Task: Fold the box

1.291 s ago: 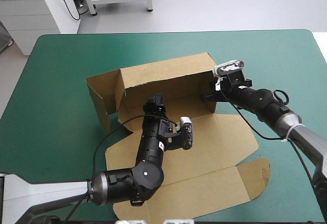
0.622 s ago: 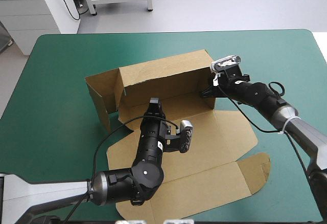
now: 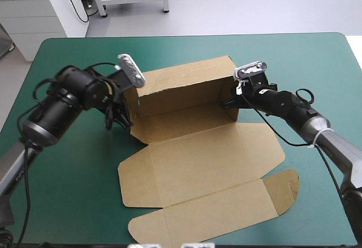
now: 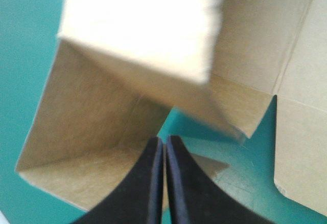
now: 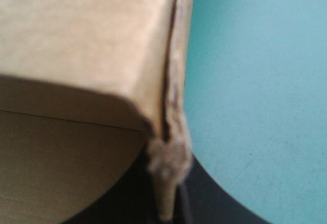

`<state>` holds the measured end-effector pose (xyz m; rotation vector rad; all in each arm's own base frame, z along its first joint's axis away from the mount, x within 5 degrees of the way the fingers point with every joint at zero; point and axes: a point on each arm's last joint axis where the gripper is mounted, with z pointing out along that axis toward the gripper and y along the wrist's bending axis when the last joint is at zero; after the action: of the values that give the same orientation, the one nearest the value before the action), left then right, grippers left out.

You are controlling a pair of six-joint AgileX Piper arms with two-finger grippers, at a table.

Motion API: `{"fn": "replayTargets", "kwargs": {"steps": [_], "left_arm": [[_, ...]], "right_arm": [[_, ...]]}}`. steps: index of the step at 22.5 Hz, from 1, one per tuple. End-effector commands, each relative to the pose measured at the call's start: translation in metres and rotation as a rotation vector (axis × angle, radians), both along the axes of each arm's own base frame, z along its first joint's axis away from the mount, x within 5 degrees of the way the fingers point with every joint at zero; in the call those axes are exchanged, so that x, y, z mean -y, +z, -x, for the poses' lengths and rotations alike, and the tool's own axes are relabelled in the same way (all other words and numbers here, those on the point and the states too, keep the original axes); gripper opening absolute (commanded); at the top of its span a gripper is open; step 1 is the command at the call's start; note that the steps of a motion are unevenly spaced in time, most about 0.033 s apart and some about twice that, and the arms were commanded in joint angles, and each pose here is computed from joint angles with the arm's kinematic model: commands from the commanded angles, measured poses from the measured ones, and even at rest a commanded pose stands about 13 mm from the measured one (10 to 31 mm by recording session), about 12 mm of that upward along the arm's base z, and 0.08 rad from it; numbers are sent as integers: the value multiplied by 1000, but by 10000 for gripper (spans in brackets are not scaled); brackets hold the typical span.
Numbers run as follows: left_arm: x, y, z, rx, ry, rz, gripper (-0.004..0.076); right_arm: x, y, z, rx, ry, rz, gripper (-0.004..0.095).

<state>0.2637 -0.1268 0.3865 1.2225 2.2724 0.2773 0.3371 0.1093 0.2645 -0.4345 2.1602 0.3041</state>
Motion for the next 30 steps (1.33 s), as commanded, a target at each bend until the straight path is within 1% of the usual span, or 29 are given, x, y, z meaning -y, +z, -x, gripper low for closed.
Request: {"fn": "replayTargets", "kwargs": {"steps": [1, 3, 6, 7, 8, 10, 11, 15, 17, 19, 20, 22, 23, 24, 27, 29, 30], "left_arm": [[-39, 23, -5, 29, 164, 180, 3], [-66, 23, -13, 5, 290, 269, 3], [-102, 23, -18, -17, 433, 411, 3], [-127, 25, -19, -16, 528, 507, 3], [-139, 26, -19, -12, 573, 550, 3], [-160, 28, -18, 3, 645, 612, 3], [-180, 28, -15, 19, 705, 654, 3], [-217, 13, -9, 43, 854, 755, 3], [-220, 3, -10, 33, 876, 768, 3], [-220, -8, -10, 20, 875, 762, 3], [-220, -11, -11, 18, 880, 763, 3], [-221, -13, -12, 23, 884, 763, 2], [-221, -13, -12, 24, 885, 763, 1], [-221, -13, -12, 27, 885, 765, 1], [-221, -13, -12, 25, 884, 767, 1], [-221, -13, -12, 25, 884, 767, 1], [-221, -13, -12, 25, 884, 767, 1]], "right_arm": [[0, 2, 3, -31, 24, -4, -17], [0, 2, 3, -33, 25, -4, -17], [0, 1, 3, -34, 27, -4, -17], [0, 1, 4, -43, 33, -5, -17], [-1, 1, 4, -48, 36, -5, -17], [-1, 0, 5, -54, 41, -6, -17], [-1, 0, 5, -54, 41, -6, -17], [-1, 0, 5, -67, 36, -14, -17], [0, -1, 6, -90, 21, -12, -17], [2, 7, 5, -174, -9, -31, -17], [2, 18, 5, -224, -15, -7, -17], [6, 50, 0, -254, -51, 29, -17], [6, 62, -1, -253, -60, 32, -17], [6, 82, -3, -228, -73, 24, -17], [6, 116, -4, -180, -95, -20, -13], [6, 126, 0, -208, -104, -31, -13], [7, 128, 3, -244, -104, -27, -13]]}}
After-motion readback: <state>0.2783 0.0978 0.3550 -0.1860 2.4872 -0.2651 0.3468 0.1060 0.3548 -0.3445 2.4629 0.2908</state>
